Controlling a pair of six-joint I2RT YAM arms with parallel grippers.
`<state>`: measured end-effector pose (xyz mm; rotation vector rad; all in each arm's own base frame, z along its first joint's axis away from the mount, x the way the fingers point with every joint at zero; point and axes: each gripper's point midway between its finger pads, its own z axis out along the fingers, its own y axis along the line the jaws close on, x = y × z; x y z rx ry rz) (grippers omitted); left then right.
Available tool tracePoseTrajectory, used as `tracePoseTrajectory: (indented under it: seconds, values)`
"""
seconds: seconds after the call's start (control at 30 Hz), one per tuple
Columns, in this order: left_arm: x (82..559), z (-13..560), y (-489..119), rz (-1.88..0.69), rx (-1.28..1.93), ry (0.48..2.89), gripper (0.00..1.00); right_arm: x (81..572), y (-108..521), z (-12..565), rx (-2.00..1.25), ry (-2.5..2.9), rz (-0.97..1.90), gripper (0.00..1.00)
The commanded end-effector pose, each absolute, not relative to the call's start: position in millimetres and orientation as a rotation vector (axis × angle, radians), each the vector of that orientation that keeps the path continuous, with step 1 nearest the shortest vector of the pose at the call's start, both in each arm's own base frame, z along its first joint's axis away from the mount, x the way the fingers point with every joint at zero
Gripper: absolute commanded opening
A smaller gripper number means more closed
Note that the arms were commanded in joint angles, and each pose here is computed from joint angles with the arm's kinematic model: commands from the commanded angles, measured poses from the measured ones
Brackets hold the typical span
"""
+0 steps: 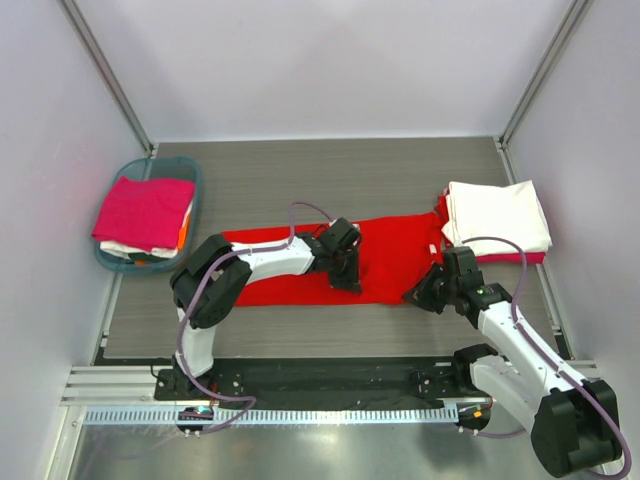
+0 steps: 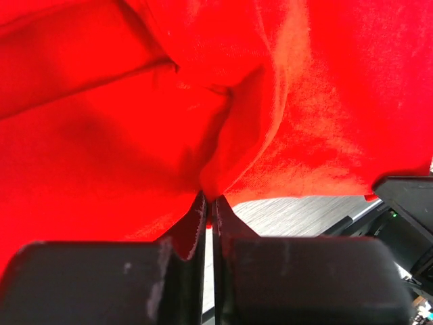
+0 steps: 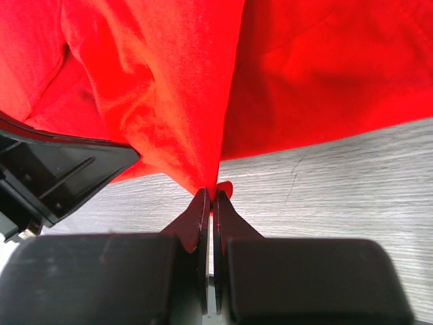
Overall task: Fold and stack the t-shirts
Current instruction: Fold the tshirt
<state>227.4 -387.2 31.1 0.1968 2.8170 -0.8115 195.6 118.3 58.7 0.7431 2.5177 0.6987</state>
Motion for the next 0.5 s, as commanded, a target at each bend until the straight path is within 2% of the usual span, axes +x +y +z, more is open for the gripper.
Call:
tracePoseTrajectory:
  seconds: [0.0,0.33,0.47]
  values:
    - [236,50,-397,-0.835,0.218,2.761,0.0,198,117,68,0.75,2.5,0.688,0.01]
    - [220,79,-367,-0.704,0.27,2.799,0.01,176,114,52,0.827,2.621,0.64,0.02]
    - [213,77,-368,-0.721,0.282,2.822,0.18,179,110,54,0.846,2.588,0.615,0.1]
